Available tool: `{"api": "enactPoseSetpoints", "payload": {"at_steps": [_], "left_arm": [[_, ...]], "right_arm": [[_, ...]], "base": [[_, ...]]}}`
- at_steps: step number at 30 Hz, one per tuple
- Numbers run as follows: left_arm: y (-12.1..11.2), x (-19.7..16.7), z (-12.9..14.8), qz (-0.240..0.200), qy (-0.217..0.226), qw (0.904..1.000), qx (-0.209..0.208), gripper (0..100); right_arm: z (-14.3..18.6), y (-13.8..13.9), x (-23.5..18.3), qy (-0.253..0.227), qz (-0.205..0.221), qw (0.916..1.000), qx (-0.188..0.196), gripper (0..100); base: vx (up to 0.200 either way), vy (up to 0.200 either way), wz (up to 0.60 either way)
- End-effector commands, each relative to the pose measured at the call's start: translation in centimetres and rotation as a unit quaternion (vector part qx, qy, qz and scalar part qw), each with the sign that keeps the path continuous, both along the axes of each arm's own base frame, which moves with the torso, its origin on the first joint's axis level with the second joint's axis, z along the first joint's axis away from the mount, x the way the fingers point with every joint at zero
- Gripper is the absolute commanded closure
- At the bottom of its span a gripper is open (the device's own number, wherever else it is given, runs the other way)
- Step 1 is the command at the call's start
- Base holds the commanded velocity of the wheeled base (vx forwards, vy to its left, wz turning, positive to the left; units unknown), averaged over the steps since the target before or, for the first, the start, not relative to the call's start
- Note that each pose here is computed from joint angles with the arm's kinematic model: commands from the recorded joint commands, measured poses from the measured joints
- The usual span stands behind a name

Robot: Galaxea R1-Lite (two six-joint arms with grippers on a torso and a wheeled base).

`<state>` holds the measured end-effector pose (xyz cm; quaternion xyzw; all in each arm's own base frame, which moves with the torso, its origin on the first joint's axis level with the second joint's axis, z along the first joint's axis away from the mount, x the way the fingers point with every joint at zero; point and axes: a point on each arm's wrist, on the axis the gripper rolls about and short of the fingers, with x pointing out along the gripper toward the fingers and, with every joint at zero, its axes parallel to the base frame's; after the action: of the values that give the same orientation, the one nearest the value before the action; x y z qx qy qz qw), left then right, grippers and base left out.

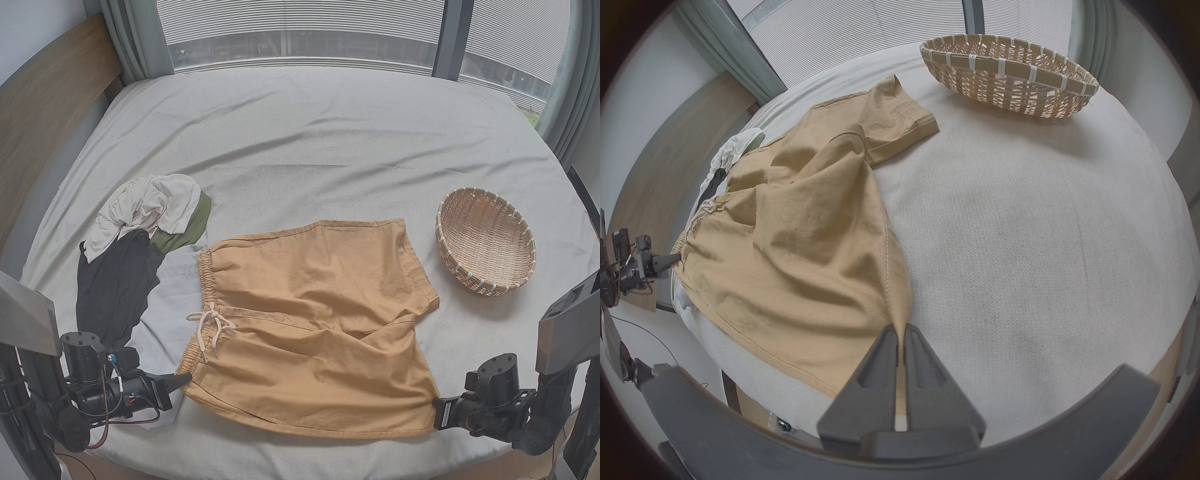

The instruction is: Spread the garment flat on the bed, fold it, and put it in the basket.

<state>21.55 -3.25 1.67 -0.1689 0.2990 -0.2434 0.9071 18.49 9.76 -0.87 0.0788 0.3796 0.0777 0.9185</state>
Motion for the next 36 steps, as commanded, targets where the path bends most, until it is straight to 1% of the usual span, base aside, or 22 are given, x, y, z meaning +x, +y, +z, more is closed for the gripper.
{"api": "enactPoseSetpoints", "payload": {"at_steps": [1, 4, 5, 8, 9, 11, 12, 13, 14, 17, 19, 22, 25, 26, 28, 29, 36], "left_arm": [[0.1, -0.4, -0.4, 0.000, 0.015, 0.9999, 0.002, 100], [0.1, -0.4, -0.6, 0.000, 0.020, 0.9998, 0.003, 100], [0.1, -0.4, -0.6, 0.000, 0.020, 0.9998, 0.003, 0], [0.1, -0.4, -0.5, 0.002, 0.016, 0.9999, 0.001, 0], [0.1, -0.4, -0.4, 0.004, 0.014, 0.9999, 0.002, 0], [0.3, -0.4, -0.1, 0.009, 0.008, 0.9999, 0.001, 0], [0.3, -0.4, -0.1, 0.009, 0.008, 0.9999, 0.001, 0], [0.7, -0.3, 0.3, 0.019, -0.002, 0.9998, -0.001, 0], [0.9, -0.1, 0.6, 0.023, -0.010, 0.9997, -0.003, 0], [1.1, 0.0, 0.9, 0.028, -0.018, 0.9994, -0.003, 0], [1.0, 0.0, 1.0, 0.028, -0.021, 0.9994, -0.004, 0], [1.0, 0.1, 1.0, 0.028, -0.024, 0.9993, -0.004, 0], [0.9, 0.2, 1.0, 0.024, -0.024, 0.9994, -0.004, 0], [0.8, 0.1, 1.0, 0.023, -0.023, 0.9995, -0.004, 0], [0.8, 0.1, 1.0, 0.022, -0.023, 0.9995, -0.004, 0], [0.8, 0.1, 1.0, 0.022, -0.023, 0.9995, -0.004, 0], [0.8, -0.1, 1.0, 0.022, -0.019, 0.9996, -0.004, 0]], "right_arm": [[-0.4, -0.2, -0.4, 0.013, 0.001, 0.9999, -0.007, 100], [-0.3, -0.2, -0.4, 0.011, -0.001, 0.9999, -0.006, 100], [-0.3, -0.2, -0.4, 0.011, -0.001, 0.9999, -0.006, 0], [0.2, -0.3, -0.1, -0.007, -0.011, 0.9999, 0.003, 0], [0.4, -0.4, 0.1, -0.017, -0.024, 0.9995, 0.011, 0], [0.8, -0.7, 0.4, -0.030, -0.037, 0.9986, 0.023, 0], [0.8, -0.7, 0.4, -0.030, -0.037, 0.9986, 0.023, 0], [1.2, -1.1, 1.0, -0.051, -0.049, 0.9968, 0.037, 0], [1.4, -1.2, 1.6, -0.068, -0.051, 0.9951, 0.051, 0], [1.8, -1.2, 2.7, -0.085, -0.048, 0.9922, 0.078, 0], [2.0, -1.2, 3.8, -0.093, -0.054, 0.9881, 0.110, 0], [2.1, -1.0, 4.8, -0.090, -0.066, 0.9812, 0.158, 0], [1.1, -0.6, 5.5, -0.065, -0.071, 0.9763, 0.194, 0], [0.9, -0.5, 5.8, -0.059, -0.078, 0.9725, 0.212, 0], [0.8, -0.5, 6.2, -0.056, -0.084, 0.9686, 0.227, 0], [0.8, -0.5, 6.6, -0.053, -0.090, 0.9646, 0.242, 0], [0.6, 0.0, 8.3, -0.058, -0.074, 0.9570, 0.275, 0]], "base": [[0.000, 0.000, 0.00], [0.000, 0.000, 0.00], [0.000, 0.000, 0.00], [0.000, 0.000, 0.00], [0.000, 0.000, 0.00], [0.000, 0.000, 0.00], [0.000, 0.000, 0.00], [0.000, 0.000, 0.00], [0.000, 0.000, 0.00], [0.000, 0.000, 0.00], [0.000, 0.000, 0.00], [0.000, 0.000, 0.00], [0.000, 0.000, 0.00], [0.000, 0.000, 0.00], [0.000, 0.000, 0.00], [0.000, 0.000, 0.00], [0.000, 0.000, 0.00]]}}
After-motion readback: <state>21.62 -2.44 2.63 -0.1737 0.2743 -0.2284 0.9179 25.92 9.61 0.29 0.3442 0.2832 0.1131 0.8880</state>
